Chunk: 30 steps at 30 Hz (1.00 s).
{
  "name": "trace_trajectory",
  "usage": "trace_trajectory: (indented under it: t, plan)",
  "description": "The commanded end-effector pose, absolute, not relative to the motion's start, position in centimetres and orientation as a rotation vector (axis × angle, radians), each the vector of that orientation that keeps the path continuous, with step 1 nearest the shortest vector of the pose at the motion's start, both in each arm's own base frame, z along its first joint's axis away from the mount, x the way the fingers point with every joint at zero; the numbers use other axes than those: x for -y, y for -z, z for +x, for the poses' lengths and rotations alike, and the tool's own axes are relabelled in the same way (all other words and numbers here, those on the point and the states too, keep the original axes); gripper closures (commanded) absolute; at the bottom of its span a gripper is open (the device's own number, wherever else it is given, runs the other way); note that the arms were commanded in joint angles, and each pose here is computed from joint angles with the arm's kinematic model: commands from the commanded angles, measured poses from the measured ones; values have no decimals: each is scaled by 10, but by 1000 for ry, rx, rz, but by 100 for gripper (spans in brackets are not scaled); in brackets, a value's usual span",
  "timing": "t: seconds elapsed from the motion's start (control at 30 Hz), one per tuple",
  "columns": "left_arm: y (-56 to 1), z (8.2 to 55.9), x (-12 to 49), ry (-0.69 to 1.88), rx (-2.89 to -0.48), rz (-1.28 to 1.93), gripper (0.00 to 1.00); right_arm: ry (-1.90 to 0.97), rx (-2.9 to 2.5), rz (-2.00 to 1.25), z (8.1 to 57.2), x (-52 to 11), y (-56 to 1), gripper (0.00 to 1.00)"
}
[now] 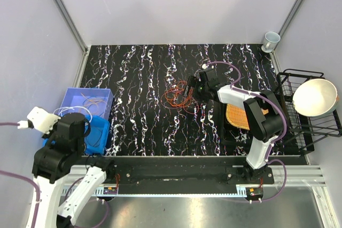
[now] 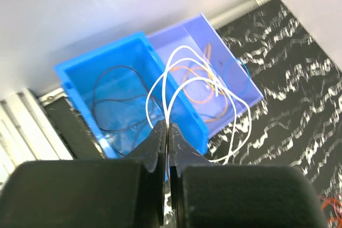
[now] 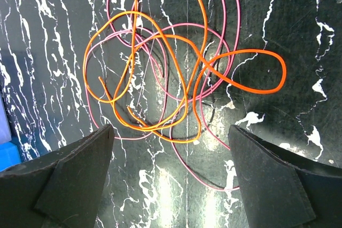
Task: Untangle the cables
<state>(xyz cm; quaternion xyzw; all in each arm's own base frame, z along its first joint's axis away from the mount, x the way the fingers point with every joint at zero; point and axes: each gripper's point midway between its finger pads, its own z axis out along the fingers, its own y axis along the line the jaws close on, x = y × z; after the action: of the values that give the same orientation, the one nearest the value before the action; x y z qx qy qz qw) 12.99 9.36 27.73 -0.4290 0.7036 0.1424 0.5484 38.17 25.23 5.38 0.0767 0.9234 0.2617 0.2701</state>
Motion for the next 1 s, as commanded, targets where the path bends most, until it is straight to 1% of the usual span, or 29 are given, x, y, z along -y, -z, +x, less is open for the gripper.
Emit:
trace_trajectory:
  t: [0.0, 0.2, 0.23, 0.27, 0.3, 0.33, 0.6, 0.63, 0.7, 0.73, 0.77, 0.8, 0.87, 0.9, 0.93, 0.97]
  plan:
    - [-288, 116, -113, -409, -1545, -1067, 100, -739, -2475, 211, 386, -256, -53, 7]
    - [-286, 112, -116, -450, -1548, -1066, 99, -744, -2480, 209, 386, -257, -52, 7]
    - [-286, 112, -117, -452, -1545, -1067, 94, -744, -2478, 211, 386, -257, -52, 7]
    - [-287, 112, -117, -455, -1545, -1063, 82, -746, -2479, 206, 386, -257, -52, 7]
    - [-287, 112, -117, -457, -1545, -1063, 28, -745, -2482, 209, 386, -257, -51, 7]
    - [-287, 113, -116, -454, -1551, -1059, 2, -747, -2482, 208, 385, -257, -51, 7]
    - [-294, 118, -114, -434, -1547, -1022, 1, -750, -2485, 207, 385, -258, -51, 7]
    - [-296, 128, -106, -380, -1559, -1002, 1, -751, -2485, 211, 385, -258, -50, 7]
    - [-299, 147, -89, -335, -1665, -871, 1, -751, -2483, 212, 387, -258, -50, 7]
    - [-307, 160, -66, -203, -1727, -784, 1, -749, -2488, 213, 386, -258, -49, 8]
    - [-307, 174, -53, -173, -1792, -741, 1, -750, -2490, 215, 386, -258, -48, 8]
    - [-320, 181, -33, -57, -1832, -680, 1, -753, -2492, 214, 386, -258, -48, 8]
    - [-324, 203, -5, 34, -1936, -597, 1, -755, -2493, 213, 386, -259, -48, 8]
    - [-346, 212, 11, 144, -1911, -577, 1, -758, -2492, 212, 385, -260, -48, 8]
    - [-353, 218, 55, 369, -1972, -400, 1, -758, -2492, 212, 386, -260, -48, 7]
    - [-361, 224, 81, 486, -1979, -278, 1, -758, -2492, 214, 386, -259, -48, 8]
